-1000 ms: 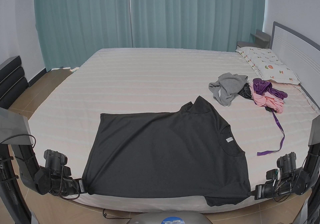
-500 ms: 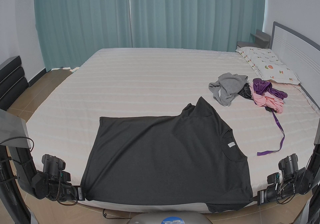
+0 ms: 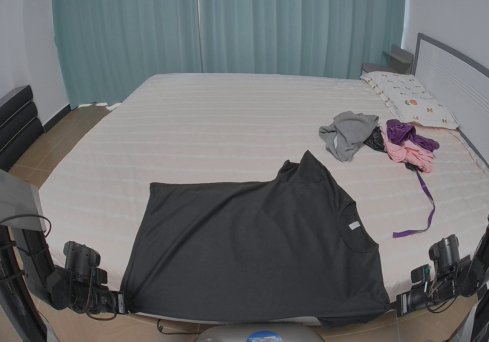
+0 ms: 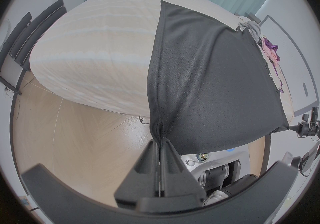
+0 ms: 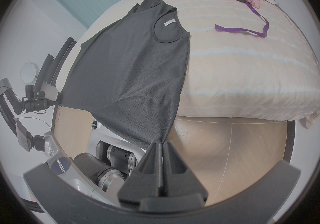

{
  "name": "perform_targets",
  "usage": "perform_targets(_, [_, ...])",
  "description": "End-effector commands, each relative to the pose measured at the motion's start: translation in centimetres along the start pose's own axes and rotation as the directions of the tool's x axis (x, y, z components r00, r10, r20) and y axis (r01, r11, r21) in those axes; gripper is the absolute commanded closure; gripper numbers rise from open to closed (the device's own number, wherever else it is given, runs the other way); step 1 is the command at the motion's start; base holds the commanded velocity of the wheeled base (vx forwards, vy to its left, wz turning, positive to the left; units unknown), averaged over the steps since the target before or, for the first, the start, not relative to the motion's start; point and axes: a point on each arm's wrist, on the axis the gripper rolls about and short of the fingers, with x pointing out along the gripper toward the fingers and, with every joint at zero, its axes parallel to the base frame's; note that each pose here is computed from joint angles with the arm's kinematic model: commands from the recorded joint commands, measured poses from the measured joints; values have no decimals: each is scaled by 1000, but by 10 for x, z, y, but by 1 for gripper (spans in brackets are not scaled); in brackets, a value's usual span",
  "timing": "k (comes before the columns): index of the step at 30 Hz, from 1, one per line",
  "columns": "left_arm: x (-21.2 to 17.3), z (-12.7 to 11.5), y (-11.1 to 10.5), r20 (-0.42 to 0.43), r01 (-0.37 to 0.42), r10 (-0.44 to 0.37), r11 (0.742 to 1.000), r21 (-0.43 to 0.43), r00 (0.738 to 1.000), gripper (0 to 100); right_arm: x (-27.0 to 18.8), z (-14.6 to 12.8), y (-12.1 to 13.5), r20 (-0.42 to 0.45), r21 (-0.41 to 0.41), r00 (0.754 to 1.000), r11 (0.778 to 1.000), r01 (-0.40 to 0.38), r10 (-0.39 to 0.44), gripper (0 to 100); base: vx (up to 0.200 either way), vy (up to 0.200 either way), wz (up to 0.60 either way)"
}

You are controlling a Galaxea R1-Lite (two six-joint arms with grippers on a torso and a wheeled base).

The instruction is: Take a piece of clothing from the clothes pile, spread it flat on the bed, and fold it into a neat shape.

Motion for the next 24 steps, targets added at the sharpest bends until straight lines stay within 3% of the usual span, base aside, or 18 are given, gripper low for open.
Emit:
perform_targets(1, [-2,2,0,16,-10,10,1000,0,1000,100,-3,-3,0,8,-2,1000,1000,6,-6,100,0,0,0])
perform_targets(8, [-10,25,-4,147,3,6,998,-60,989,100,-6,15,2,145,-12,989,1000,-8,10,100,0,0,0])
perform_targets(10, [-12,44,-8,227,42,-8,988,-147,974,100,-4,30,2,207,34,978,999,-24,16,100,0,0,0])
perform_targets(15, [-15,65,-12,308,93,-21,971,-221,951,100,-2,54,3,295,97,955,994,-49,18,100,0,0,0])
perform_targets(20, [-32,76,-18,384,140,-46,965,-222,922,100,-4,67,2,344,119,939,992,-42,-2,100,0,0,0])
perform_targets(24, [-31,76,-24,382,139,-51,969,-206,923,100,-4,72,2,357,119,934,992,-42,-3,100,0,0,0])
